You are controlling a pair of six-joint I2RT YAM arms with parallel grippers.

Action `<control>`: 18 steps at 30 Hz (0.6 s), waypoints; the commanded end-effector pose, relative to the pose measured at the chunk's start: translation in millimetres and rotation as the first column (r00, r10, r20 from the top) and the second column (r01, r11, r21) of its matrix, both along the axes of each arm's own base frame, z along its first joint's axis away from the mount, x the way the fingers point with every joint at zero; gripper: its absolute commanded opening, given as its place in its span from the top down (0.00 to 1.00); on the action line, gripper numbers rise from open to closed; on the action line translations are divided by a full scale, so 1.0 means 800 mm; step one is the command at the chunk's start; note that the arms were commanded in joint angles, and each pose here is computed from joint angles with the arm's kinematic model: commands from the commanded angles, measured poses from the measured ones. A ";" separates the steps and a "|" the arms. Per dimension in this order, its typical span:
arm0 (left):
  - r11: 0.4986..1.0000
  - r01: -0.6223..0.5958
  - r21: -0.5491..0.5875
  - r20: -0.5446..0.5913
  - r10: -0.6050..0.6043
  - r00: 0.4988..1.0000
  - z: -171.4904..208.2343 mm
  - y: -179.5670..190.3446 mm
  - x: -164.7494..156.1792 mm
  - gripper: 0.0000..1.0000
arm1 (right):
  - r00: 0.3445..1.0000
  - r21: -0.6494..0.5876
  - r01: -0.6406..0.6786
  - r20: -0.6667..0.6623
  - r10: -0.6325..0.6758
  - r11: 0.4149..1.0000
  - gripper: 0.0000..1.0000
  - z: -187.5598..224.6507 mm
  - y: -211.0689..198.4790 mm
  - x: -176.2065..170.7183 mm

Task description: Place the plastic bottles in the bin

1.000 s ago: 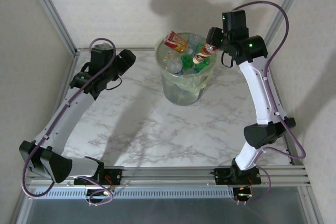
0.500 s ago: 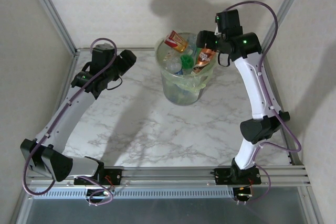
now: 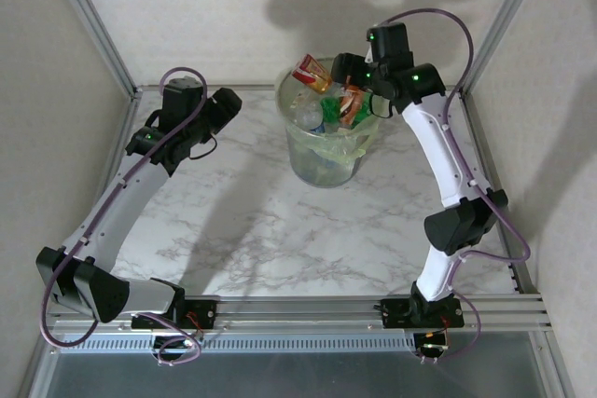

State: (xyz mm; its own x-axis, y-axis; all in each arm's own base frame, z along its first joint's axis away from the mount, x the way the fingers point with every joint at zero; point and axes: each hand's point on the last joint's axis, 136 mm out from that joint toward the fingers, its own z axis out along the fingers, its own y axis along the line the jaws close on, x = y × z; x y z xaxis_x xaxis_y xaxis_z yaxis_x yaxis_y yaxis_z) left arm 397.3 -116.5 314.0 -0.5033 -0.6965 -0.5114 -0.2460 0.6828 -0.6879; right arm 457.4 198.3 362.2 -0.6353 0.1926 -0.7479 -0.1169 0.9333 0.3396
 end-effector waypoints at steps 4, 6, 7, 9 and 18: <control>0.999 -0.004 -0.043 0.033 0.005 0.999 0.010 -0.003 0.011 0.20 | 0.999 -0.027 0.046 0.019 -0.046 0.999 0.02 -0.007 0.006 0.010; 0.998 0.010 -0.067 0.047 -0.006 0.999 0.017 -0.009 0.017 0.18 | 0.994 -0.031 0.085 0.067 -0.083 0.996 0.01 0.016 -0.007 0.006; 0.997 0.016 -0.076 0.055 -0.012 0.998 0.021 -0.012 0.020 0.18 | 0.992 -0.026 0.095 0.088 -0.092 0.995 0.01 0.027 -0.011 0.003; 0.996 0.023 -0.088 0.065 -0.017 0.998 0.027 -0.016 0.026 0.19 | 0.986 0.007 0.095 0.141 -0.095 0.995 0.07 0.056 -0.015 -0.007; 0.992 0.034 -0.118 0.064 -0.027 0.998 0.022 -0.023 0.031 0.22 | 0.989 0.065 0.037 0.141 -0.045 0.997 0.62 0.054 0.001 -0.013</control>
